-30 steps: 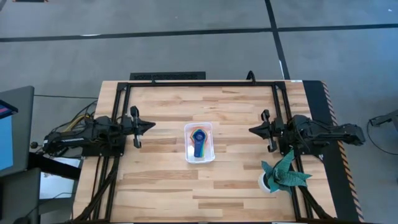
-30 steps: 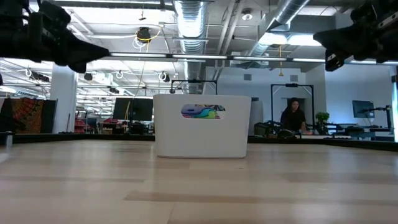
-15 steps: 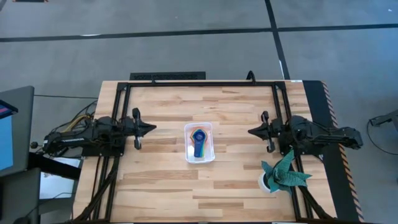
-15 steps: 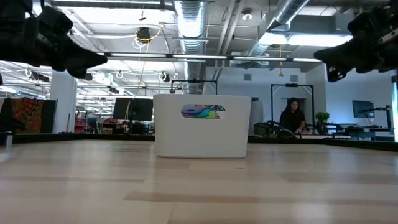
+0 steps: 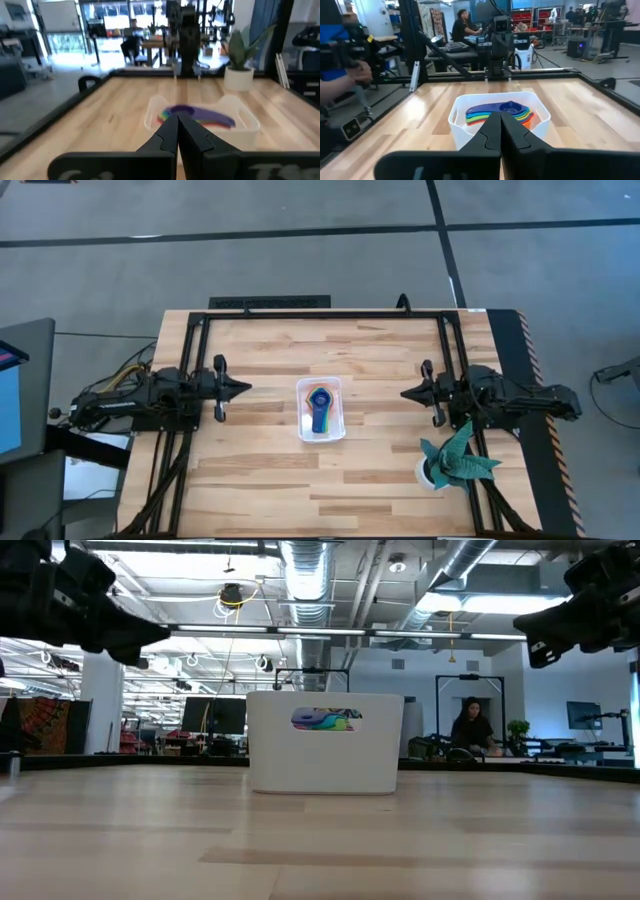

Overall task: Nest measuring cups in basket
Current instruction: Return to Home Position

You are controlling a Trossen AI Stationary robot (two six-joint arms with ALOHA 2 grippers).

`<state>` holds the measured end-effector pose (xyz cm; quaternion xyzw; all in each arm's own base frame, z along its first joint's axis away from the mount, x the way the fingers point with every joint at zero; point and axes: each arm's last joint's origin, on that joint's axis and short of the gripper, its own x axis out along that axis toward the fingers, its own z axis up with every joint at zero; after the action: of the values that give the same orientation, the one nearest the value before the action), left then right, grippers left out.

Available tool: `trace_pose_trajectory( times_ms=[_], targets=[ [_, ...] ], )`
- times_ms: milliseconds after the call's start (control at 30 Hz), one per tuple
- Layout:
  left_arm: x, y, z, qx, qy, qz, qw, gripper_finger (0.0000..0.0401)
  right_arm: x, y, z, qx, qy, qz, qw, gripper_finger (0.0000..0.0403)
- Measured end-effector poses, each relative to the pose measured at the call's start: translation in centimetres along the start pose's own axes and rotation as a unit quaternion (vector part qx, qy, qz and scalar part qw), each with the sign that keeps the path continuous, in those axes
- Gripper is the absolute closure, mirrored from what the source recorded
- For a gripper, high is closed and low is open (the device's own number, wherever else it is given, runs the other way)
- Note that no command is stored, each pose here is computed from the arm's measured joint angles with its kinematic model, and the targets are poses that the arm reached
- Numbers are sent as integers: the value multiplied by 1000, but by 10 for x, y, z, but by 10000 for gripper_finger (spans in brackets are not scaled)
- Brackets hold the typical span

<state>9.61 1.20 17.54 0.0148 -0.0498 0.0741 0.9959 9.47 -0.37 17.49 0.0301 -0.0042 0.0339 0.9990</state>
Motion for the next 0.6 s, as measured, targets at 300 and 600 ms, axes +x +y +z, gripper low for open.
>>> trace_pose_trajectory(
  times_ms=[300, 600],
  targets=[
    [0, 0, -7, 2, 38, 0, 999, 401, 2, -3, -5, -11, -17, -41, 999, 384],
    [2, 0, -10, -40, 54, 1, 998, 401, 2, -7, -6, 41, -22, -108, 993, 365]
  ],
)
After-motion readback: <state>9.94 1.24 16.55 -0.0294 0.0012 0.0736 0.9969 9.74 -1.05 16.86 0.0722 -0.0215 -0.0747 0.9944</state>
